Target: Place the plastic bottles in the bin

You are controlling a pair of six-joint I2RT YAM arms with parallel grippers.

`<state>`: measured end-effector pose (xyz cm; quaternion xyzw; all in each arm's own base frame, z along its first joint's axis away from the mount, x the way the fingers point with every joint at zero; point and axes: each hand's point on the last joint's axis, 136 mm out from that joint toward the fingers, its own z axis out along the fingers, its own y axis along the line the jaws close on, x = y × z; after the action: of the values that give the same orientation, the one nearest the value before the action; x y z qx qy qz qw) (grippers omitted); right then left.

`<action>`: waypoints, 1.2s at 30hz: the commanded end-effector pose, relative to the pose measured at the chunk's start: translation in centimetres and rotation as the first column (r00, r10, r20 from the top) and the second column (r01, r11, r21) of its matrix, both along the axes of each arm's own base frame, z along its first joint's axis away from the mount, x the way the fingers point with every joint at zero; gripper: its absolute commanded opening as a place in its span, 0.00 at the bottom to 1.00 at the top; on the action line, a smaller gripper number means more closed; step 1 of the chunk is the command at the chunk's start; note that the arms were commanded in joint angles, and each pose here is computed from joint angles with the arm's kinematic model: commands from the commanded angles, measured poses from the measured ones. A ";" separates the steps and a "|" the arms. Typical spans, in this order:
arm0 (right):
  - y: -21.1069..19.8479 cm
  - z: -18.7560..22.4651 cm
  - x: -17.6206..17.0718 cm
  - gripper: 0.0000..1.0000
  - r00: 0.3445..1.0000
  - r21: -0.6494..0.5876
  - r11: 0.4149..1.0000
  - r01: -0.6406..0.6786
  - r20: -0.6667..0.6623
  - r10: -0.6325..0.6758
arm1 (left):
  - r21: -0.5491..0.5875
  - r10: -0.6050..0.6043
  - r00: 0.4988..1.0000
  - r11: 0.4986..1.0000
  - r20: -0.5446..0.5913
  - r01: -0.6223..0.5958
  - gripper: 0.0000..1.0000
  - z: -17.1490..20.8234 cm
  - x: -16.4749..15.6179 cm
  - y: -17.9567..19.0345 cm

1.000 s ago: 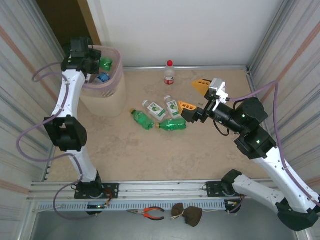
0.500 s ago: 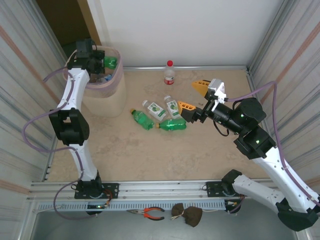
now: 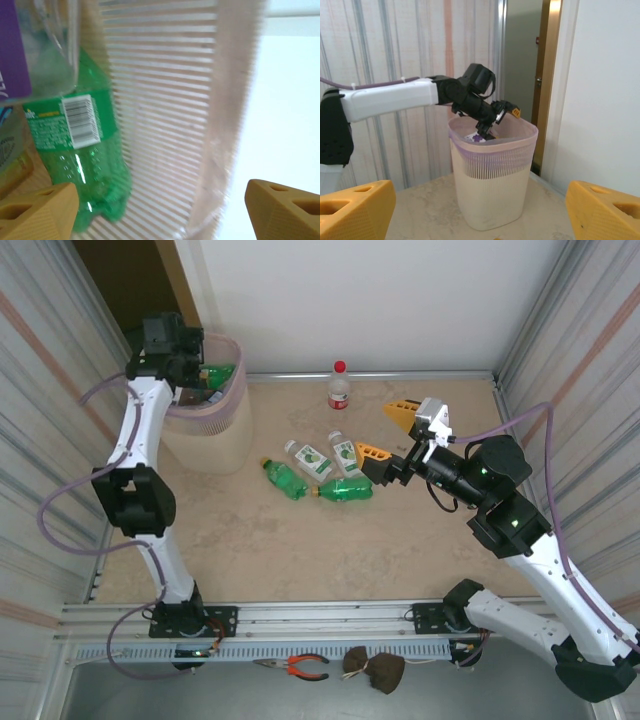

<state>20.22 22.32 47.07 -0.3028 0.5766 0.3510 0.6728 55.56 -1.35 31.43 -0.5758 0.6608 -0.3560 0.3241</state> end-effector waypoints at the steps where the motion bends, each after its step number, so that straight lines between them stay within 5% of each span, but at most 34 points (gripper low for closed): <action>1: -0.5 1.3 -0.8 0.87 0.999 0.018 1.000 -0.002 0.038 0.001 | 0.015 0.007 0.997 1.000 0.072 -0.008 0.84 3.5 -1.5 0.6; 10: -0.6 1.1 -0.8 0.86 0.999 0.018 1.000 0.001 0.034 -0.002 | 0.040 -0.102 0.983 0.994 0.153 0.097 0.55 5.0 -0.9 -0.9; 21: -1.2 -1.8 3.2 0.86 0.983 -0.082 0.982 0.167 -0.068 -0.173 | 0.329 -0.346 0.879 0.914 0.328 0.238 0.58 10.4 -2.5 -3.0; 36: -3.6 -11.0 17.2 0.84 0.907 -0.144 0.944 0.296 -0.268 -0.325 | 0.595 -0.585 0.741 0.738 0.331 0.317 0.59 12.7 -10.5 -5.4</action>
<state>35.81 18.07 36.29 -0.1843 0.7408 0.2292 0.6040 46.79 -5.59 43.61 -0.2313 0.7376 -0.3832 0.5057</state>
